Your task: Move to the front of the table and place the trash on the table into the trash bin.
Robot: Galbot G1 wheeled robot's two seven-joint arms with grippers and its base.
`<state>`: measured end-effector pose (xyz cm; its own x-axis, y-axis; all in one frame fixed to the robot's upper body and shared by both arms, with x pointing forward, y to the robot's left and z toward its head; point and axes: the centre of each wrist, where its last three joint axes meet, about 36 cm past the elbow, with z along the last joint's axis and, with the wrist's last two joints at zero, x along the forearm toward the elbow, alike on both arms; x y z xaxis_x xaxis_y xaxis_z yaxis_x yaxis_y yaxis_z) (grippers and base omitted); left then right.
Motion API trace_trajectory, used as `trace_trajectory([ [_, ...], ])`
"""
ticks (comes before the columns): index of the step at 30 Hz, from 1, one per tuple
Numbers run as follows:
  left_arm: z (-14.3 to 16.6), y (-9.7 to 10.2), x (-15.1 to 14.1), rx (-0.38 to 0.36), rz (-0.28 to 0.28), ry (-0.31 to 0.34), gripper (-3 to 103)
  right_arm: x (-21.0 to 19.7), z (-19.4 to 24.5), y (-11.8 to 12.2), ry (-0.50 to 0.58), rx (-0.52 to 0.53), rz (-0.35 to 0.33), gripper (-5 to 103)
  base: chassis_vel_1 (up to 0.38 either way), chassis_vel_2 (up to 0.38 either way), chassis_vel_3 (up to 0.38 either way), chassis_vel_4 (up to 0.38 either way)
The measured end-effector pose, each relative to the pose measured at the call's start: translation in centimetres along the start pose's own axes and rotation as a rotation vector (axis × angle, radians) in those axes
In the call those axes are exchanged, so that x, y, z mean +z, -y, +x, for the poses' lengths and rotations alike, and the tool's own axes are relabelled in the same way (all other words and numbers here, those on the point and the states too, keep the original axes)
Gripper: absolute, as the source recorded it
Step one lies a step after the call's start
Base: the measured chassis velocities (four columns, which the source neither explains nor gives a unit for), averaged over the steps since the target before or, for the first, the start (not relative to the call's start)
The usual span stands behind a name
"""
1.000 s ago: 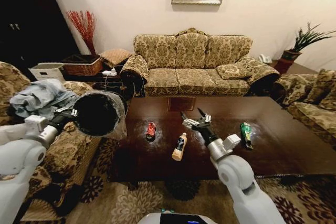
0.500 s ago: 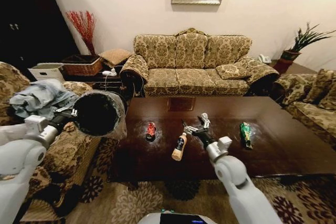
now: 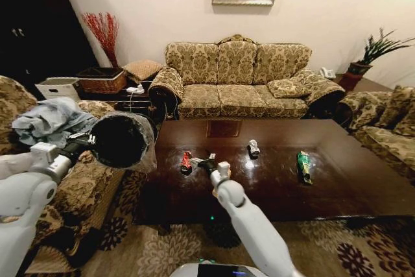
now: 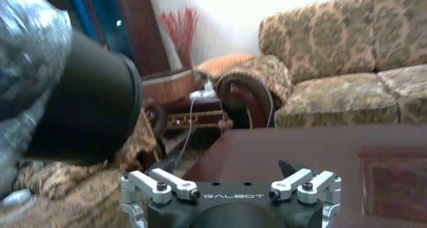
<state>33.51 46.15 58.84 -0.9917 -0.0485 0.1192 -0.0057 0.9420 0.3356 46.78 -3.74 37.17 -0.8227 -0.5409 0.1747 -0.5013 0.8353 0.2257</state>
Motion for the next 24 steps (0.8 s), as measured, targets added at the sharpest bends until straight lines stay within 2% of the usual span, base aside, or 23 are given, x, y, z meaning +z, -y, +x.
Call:
trace_trajectory([
  [11,0.0,0.0,0.0,0.0,0.0,0.0,0,1.9,-5.0,1.4,-0.082,-0.024,0.139,100,0.0,0.0,0.0,0.0],
  [17,0.0,0.0,0.0,0.0,0.0,0.0,0,4.4,-6.2,3.5,-0.113,-0.063,0.258,100,0.0,0.0,0.0,0.0],
  [24,0.0,0.0,0.0,0.0,0.0,0.0,0,6.2,-7.5,4.4,-0.13,-0.104,0.303,100,0.0,0.0,0.0,0.0],
])
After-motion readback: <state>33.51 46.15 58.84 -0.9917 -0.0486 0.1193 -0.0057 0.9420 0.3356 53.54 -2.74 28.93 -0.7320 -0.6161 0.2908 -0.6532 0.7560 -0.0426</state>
